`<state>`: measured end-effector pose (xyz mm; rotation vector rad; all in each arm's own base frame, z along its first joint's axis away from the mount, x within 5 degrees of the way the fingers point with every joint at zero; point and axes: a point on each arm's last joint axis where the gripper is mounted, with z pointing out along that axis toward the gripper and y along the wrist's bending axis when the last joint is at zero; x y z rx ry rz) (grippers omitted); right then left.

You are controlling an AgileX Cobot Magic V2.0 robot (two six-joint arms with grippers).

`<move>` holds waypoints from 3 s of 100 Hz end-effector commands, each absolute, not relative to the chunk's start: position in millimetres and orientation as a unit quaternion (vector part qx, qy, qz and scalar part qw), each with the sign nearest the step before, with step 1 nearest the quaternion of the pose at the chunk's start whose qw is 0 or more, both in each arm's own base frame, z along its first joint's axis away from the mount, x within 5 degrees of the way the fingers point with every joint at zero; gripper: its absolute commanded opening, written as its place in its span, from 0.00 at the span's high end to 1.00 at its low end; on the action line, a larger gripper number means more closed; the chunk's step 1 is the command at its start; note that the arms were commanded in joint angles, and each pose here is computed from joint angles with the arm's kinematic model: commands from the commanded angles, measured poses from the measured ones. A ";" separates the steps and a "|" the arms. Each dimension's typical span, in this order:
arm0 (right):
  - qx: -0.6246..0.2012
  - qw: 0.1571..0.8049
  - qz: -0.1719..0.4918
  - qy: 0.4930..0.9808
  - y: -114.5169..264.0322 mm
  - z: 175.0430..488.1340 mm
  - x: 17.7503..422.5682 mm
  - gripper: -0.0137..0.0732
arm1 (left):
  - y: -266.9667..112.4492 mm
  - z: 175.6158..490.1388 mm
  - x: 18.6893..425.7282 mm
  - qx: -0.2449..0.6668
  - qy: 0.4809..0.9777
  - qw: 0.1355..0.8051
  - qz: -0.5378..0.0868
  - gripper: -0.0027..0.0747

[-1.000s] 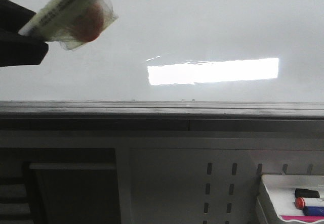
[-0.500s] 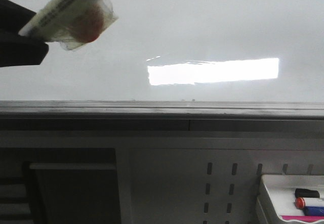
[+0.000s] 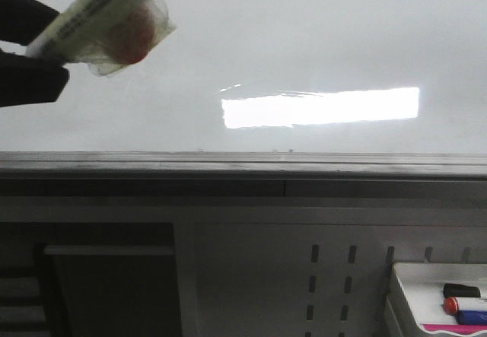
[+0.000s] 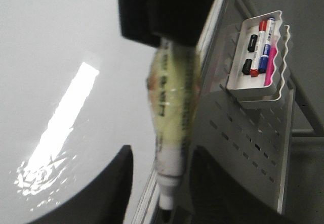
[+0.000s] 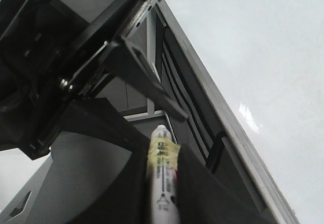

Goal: Write number 4 on whiteboard

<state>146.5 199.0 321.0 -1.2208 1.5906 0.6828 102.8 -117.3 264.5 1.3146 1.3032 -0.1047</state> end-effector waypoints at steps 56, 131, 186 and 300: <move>-0.336 0.579 0.218 0.711 176.6 341.6 188.0 0.92 | -8.7 323.0 36.2 0.243 0.649 0.701 -0.168 0.63; -0.308 0.531 0.217 0.759 196.7 319.9 275.2 0.92 | -6.9 323.5 34.2 0.233 0.647 0.703 -0.180 0.79; -0.277 0.539 0.169 0.777 170.9 307.0 250.7 0.92 | -8.3 327.4 32.9 0.236 0.629 0.716 -0.188 0.79; -0.331 0.460 0.248 0.785 192.8 282.2 252.0 0.92 | -8.7 328.3 32.5 0.236 0.625 0.719 -0.192 0.79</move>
